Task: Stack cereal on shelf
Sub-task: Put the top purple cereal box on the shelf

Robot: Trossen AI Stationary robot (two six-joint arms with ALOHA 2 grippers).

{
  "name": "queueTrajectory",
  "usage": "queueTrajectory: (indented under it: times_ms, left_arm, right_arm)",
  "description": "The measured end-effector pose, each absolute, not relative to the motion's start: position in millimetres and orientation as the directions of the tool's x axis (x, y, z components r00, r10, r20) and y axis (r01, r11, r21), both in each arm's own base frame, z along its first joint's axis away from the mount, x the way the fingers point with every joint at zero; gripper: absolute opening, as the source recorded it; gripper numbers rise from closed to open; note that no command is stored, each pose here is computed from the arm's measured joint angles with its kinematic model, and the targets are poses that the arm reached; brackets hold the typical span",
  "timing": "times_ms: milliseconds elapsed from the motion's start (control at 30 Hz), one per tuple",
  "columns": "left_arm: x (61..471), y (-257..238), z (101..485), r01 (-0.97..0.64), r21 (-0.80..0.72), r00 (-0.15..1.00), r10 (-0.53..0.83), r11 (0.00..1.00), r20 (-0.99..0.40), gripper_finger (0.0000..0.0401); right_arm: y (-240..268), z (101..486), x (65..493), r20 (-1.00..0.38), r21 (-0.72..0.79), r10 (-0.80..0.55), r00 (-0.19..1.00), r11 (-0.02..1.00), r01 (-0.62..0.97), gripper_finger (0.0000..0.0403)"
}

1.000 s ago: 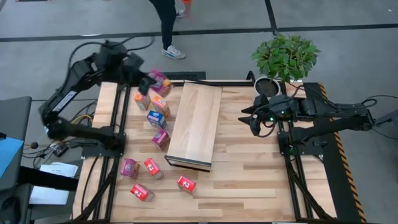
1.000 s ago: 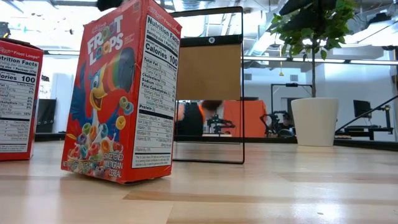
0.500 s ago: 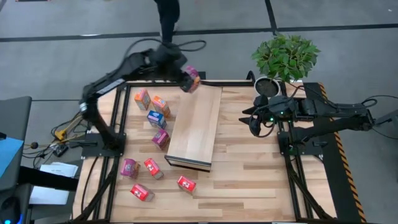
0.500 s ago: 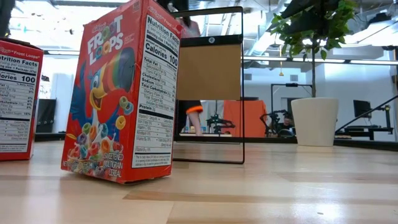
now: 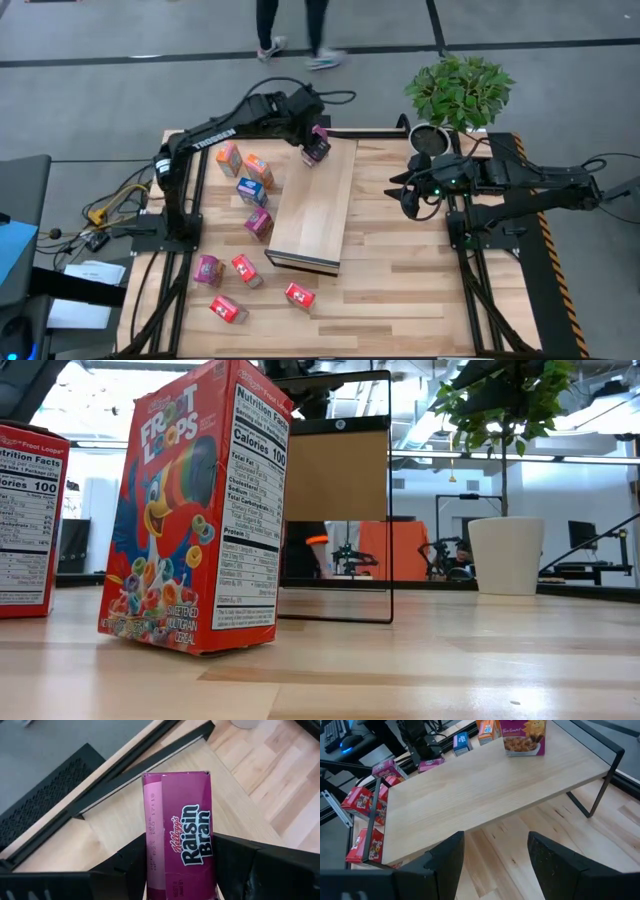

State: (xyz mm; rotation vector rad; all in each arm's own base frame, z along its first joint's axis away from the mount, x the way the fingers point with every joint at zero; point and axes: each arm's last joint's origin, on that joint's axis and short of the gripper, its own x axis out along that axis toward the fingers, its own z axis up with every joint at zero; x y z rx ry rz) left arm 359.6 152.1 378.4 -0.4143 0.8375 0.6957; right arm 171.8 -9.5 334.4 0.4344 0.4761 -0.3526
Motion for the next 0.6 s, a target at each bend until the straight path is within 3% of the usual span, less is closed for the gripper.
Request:
queueTrajectory:
  times_ms: [367,600]
  left_arm:
    - [366.6,146.3,382.7,-0.626,-0.042,0.533,0.388,0.779,-0.752,0.0172]
    - [370.3,144.3,385.5,-0.602,-0.015,0.558,0.407,0.798,-0.723,0.0219]
  right_arm:
    - [-9.5,334.5,171.9,-0.507,0.315,-0.223,0.833,0.851,0.419,0.0245]
    - [-9.5,334.4,171.9,-0.507,0.315,-0.223,0.833,0.851,0.419,0.0245]
